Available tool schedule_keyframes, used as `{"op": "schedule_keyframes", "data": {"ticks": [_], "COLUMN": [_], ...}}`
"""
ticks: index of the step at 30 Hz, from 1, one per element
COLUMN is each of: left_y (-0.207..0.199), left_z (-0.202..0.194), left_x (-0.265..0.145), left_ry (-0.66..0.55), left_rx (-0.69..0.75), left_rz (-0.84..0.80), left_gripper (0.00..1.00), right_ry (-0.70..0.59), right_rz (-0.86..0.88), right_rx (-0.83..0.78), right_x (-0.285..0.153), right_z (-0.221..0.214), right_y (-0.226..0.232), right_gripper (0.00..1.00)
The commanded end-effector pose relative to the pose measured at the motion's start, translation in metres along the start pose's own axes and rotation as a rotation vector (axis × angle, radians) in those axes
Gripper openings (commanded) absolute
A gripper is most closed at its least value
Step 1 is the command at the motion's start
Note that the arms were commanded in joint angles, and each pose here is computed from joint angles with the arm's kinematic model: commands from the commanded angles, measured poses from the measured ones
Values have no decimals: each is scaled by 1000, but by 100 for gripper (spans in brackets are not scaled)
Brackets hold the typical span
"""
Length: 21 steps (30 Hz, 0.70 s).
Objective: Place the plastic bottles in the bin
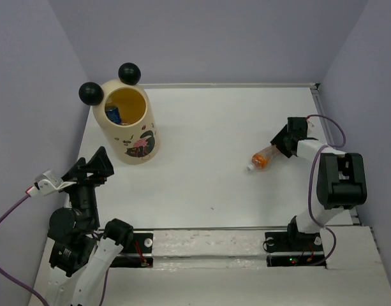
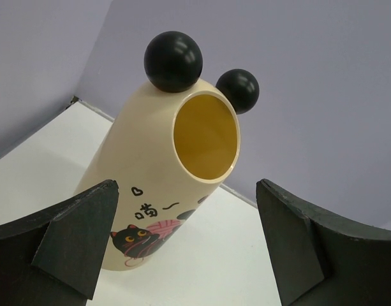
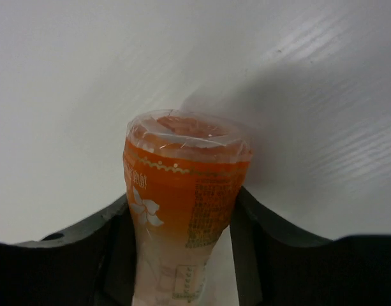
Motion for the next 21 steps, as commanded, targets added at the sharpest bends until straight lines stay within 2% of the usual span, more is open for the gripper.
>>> {"op": "schedule_keyframes", "data": {"ticks": [1,2,6,8,9,10,11,13,14,17,18,19,20,21], "left_y": [-4,-5,-7,-8,-8,-8,-8,-7,-7,-6,-5,-6,-5,-5], "left_z": [4,3,-2,-4,-5,-7,-7,-9,-8,-8,-7,-6,-5,-4], "left_x": [1,1,4,7,8,9,10,11,12,12,12,11,11,11], "left_ry": [-19,-15,3,9,12,19,19,23,19,13,10,6,1,-3], "left_rx": [-13,-12,-4,5,9,15,18,25,25,29,30,27,27,26], "left_rz": [-20,-24,-32,-28,-26,-22,-18,-11,-8,1,3,1,5,6], "left_gripper": [99,99,99,99,99,99,99,99,99,99,99,99,99,99], "right_ry": [-174,-245,-393,-523,-582,-697,-757,-890,-955,-1254,-1273,-1317,-1453,-1461], "right_rz": [169,213,322,385,495,588,567,725,745,915,921,946,995,991], "right_rx": [85,78,-38,-101,-154,-200,-206,-243,-305,-322,-398,-432,-446,-531], "right_x": [-14,-29,-85,-134,-172,-222,-228,-292,-306,-395,-386,-396,-438,-419], "right_z": [34,43,56,69,67,72,81,80,80,89,75,68,70,47], "right_y": [24,27,66,90,128,159,157,199,214,263,294,312,329,365], "right_gripper": [45,37,28,23,23,23,23,23,23,23,23,23,24,25]}}
Point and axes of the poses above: each gripper's point midway between its finger pads, its own x axis out along the fingers, its own y axis along the line the jaws close on, z = x × y, the point moved 5 cm from there along -x, back along the fingers, and after that the axes turned 15 degrees about -x, right-handed, at the moved point
